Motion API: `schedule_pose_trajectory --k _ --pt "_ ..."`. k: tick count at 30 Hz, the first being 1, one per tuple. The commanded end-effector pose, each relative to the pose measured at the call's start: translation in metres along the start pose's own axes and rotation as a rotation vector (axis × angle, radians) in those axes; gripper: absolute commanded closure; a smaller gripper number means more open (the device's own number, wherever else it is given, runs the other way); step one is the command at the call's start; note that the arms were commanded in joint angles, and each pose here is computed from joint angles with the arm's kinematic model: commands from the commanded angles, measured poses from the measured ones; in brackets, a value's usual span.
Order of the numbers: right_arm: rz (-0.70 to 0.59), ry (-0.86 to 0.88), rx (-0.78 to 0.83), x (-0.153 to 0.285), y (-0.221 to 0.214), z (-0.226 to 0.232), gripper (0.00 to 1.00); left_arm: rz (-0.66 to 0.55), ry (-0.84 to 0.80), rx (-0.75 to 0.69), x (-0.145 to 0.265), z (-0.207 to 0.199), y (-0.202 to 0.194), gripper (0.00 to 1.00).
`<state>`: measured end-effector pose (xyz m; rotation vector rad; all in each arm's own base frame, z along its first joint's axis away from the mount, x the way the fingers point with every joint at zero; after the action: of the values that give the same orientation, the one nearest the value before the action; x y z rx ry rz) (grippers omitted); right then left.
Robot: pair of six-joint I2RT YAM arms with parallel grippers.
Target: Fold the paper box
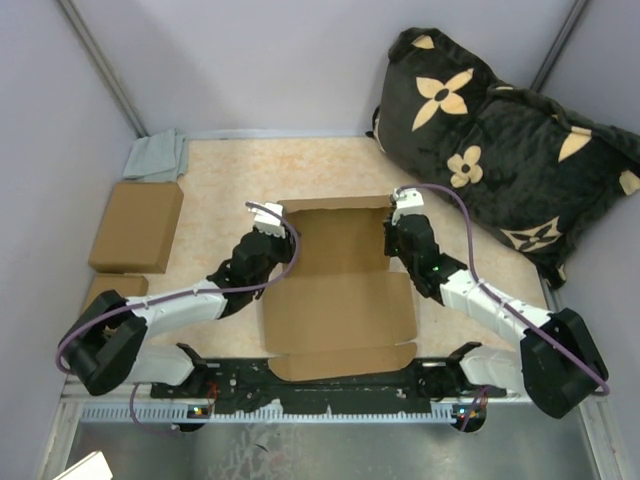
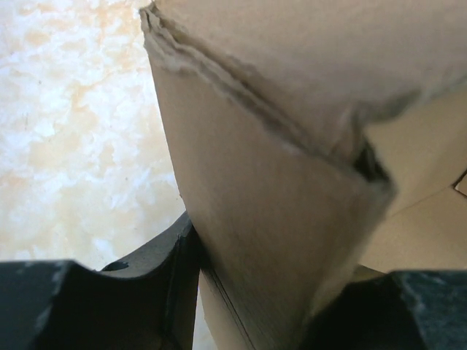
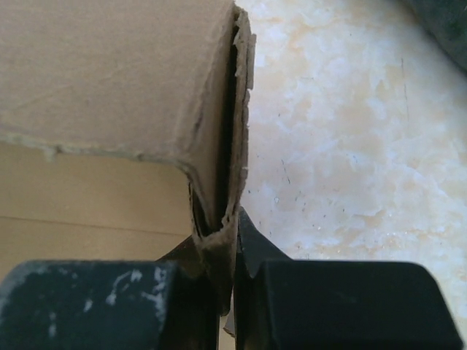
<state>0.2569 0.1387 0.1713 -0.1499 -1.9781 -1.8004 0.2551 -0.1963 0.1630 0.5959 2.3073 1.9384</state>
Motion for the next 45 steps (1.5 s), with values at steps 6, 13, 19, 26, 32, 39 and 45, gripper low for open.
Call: schedule_pose_trajectory --k 6,13,19,26,32,39,45 --pt "-0.016 -0.034 -0.047 -0.002 0.018 0.007 0.95 0.118 0.214 -0.002 -0.001 0.02 -0.02 0.56" --pt "0.015 -0.046 -0.064 -0.011 0.013 0.009 0.95 0.11 0.123 0.038 0.01 0.017 -0.024 0.48" --pt "0.033 -0.052 -0.07 -0.016 0.009 0.011 0.95 0.119 0.108 0.038 0.017 0.018 -0.026 0.48" --pt "0.041 -0.063 -0.073 -0.018 0.008 0.011 0.94 0.123 0.078 0.052 0.018 0.014 -0.022 0.56" --pt "0.024 -0.052 -0.076 -0.017 0.012 0.012 0.93 0.175 0.088 0.032 0.009 0.009 -0.021 0.84" --pt "0.021 -0.062 -0.086 -0.015 0.016 0.011 0.93 0.258 0.244 -0.069 -0.004 0.005 -0.01 1.0" --pt "0.033 -0.056 -0.103 -0.017 0.018 0.014 0.93 0.203 0.3 -0.149 -0.002 -0.004 -0.005 1.0"
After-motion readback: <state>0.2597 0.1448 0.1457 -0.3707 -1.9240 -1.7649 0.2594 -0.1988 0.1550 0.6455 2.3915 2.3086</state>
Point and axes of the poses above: each gripper's point midway between its finger pads, its own x axis back along the fingers, its own z axis along the line the jaws close on, y = z × x, the point moved 8 cm from there along x, back along the fingers, and after that the axes turned 7 degrees about x, right-handed, at the moved point
